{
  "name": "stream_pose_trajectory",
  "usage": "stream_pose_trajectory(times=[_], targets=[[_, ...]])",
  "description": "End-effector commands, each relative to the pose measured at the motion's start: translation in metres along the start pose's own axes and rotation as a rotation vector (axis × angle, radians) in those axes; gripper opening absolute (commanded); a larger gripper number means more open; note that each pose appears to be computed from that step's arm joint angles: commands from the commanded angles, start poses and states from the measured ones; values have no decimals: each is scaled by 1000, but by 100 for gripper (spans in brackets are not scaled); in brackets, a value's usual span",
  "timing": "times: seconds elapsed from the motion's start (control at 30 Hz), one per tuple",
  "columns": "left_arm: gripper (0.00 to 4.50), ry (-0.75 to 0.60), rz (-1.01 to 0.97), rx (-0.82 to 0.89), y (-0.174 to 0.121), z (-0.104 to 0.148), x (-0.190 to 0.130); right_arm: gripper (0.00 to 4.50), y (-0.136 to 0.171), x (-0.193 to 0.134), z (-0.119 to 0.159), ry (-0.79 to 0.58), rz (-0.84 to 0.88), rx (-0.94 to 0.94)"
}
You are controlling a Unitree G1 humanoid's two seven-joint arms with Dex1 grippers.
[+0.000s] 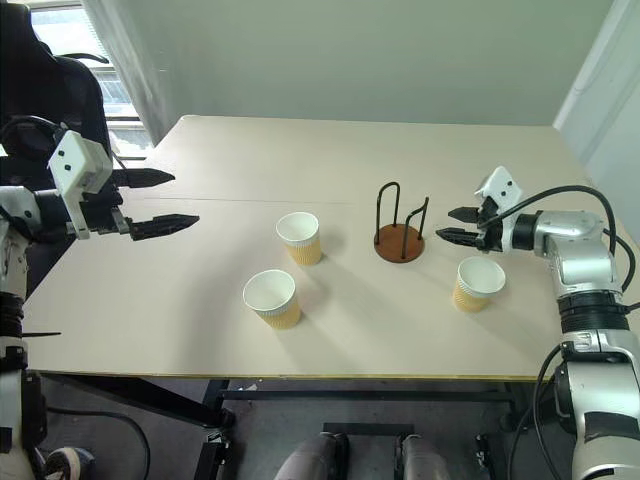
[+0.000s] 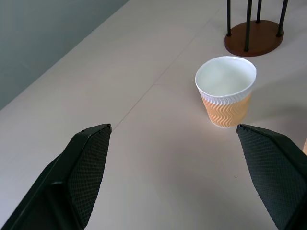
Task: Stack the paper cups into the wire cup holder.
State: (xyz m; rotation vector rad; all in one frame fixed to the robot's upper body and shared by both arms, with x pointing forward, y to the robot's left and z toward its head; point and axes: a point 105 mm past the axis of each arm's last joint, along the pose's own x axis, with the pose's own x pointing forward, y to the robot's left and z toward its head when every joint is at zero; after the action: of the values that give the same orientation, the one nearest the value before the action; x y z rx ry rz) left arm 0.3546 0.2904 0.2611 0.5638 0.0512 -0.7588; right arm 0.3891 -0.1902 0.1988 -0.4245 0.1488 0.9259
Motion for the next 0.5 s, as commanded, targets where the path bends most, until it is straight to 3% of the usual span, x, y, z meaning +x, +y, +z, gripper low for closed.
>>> stream_pose_trajectory(times=[0.03,0.37,0.5], targets=[[447,-30,33,38,11,18,-6,233,3,-2,18,-38,24,-31],[447,-142,-24,-28,7,36,19,233,6,-4,14,-31,5,13],[447,-101,-157,40,-10,34,32,233,4,-13,15,-20,-12,-6]])
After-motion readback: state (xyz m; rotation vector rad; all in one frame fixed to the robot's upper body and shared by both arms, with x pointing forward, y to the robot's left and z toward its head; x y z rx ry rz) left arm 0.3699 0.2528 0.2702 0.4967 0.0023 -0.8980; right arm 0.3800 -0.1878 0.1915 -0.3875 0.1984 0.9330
